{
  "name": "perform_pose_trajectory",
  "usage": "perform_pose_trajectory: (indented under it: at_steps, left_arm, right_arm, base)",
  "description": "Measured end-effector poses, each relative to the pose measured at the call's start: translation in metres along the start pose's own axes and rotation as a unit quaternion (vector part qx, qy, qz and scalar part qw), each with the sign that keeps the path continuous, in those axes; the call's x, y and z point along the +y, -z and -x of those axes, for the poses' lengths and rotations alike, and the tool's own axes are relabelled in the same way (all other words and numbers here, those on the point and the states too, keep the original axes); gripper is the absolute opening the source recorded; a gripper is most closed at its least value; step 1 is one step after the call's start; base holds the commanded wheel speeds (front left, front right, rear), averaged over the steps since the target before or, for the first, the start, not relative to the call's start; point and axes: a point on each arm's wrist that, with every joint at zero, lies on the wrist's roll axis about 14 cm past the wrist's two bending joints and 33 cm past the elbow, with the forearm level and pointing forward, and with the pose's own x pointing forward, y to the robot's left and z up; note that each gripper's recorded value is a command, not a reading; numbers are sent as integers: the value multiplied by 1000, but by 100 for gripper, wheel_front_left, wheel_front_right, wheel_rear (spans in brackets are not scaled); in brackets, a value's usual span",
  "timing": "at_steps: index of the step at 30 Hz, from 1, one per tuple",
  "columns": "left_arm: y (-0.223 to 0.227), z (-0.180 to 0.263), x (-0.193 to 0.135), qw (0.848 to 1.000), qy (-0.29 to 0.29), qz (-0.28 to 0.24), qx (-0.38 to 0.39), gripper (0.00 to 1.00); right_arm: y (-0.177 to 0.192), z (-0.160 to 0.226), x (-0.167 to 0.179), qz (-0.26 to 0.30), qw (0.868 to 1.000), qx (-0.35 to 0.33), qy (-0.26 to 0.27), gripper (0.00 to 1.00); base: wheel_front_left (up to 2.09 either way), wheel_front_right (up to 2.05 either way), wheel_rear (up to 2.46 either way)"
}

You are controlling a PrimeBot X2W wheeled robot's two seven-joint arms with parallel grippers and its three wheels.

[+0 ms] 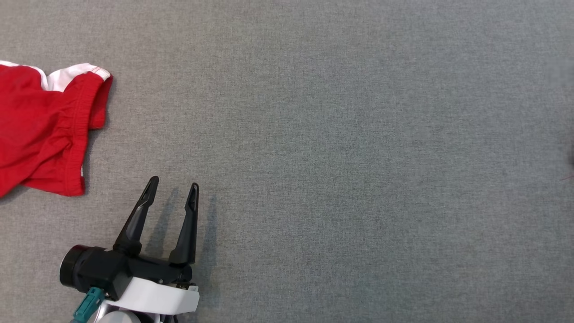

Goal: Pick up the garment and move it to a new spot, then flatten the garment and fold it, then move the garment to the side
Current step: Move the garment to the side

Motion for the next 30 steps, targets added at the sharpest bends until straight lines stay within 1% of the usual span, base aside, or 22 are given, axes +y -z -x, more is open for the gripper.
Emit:
perform_pose_trajectory:
  at_steps: [1, 2, 3, 6, 8, 11, 13, 16, 19, 21, 23, 26, 28, 30]
  left_arm:
    - [-1, 0, 0, 1000, 0, 0, -2, 100]
    - [-2, 0, 1, 1000, -1, 0, -3, 100]
    - [-4, 0, 1, 1000, -1, -1, -5, 100]
    - [-10, 1, 0, 1000, -1, 1, -14, 100]
    - [-17, 2, 2, 1000, -4, 1, -24, 100]
    - [-30, 7, 6, 999, -11, 2, -42, 100]
    - [-37, 13, 8, 999, -18, 3, -51, 100]
    - [-46, 27, 12, 998, -33, 7, -62, 100]
    - [-60, 40, 17, 995, -49, 11, -83, 100]
    - [-67, 49, 20, 994, -60, 15, -94, 100]
    - [-70, 59, 23, 992, -70, 16, -100, 100]
    - [-67, 70, 24, 992, -76, 16, -96, 100]
    - [-62, 77, 23, 993, -79, 16, -89, 100]
    - [-56, 82, 23, 993, -80, 16, -80, 100]
  right_arm:
    - [-2, 0, -1, -6, 1000, -3, 5, 100]
    - [-3, 1, 2, 3, 1000, -7, 5, 100]
    - [-6, 3, 7, -1, 1000, -16, 2, 100]
    - [-36, 12, 13, -6, 996, -84, 3, 100]
    - [-61, 24, 15, -20, 990, -143, 3, 100]
    - [-88, 52, 35, -39, 974, -221, -22, 100]
    - [-104, 77, 46, -56, 960, -273, -41, 100]
    - [-113, 121, 67, -78, 937, -331, -83, 100]
    - [-103, 163, 84, -97, 923, -353, -117, 100]
    - [-89, 186, 95, -124, 918, -350, -137, 100]
    - [-72, 205, 109, -143, 917, -338, -157, 100]
    - [-49, 226, 123, -173, 918, -313, -174, 100]
    - [-40, 239, 132, -188, 916, -303, -183, 100]
    - [-26, 246, 136, -200, 919, -286, -183, 100]
  base:
    - [0, 0, 0]
    - [0, 0, 0]
    - [0, 0, 0]
    - [0, 0, 0]
    - [0, 0, 0]
    - [0, 0, 0]
    - [0, 0, 0]
    - [0, 0, 0]
    - [0, 0, 0]
    - [0, 0, 0]
    - [0, 0, 0]
    - [0, 0, 0]
    - [0, 0, 0]
    - [0, 0, 0]
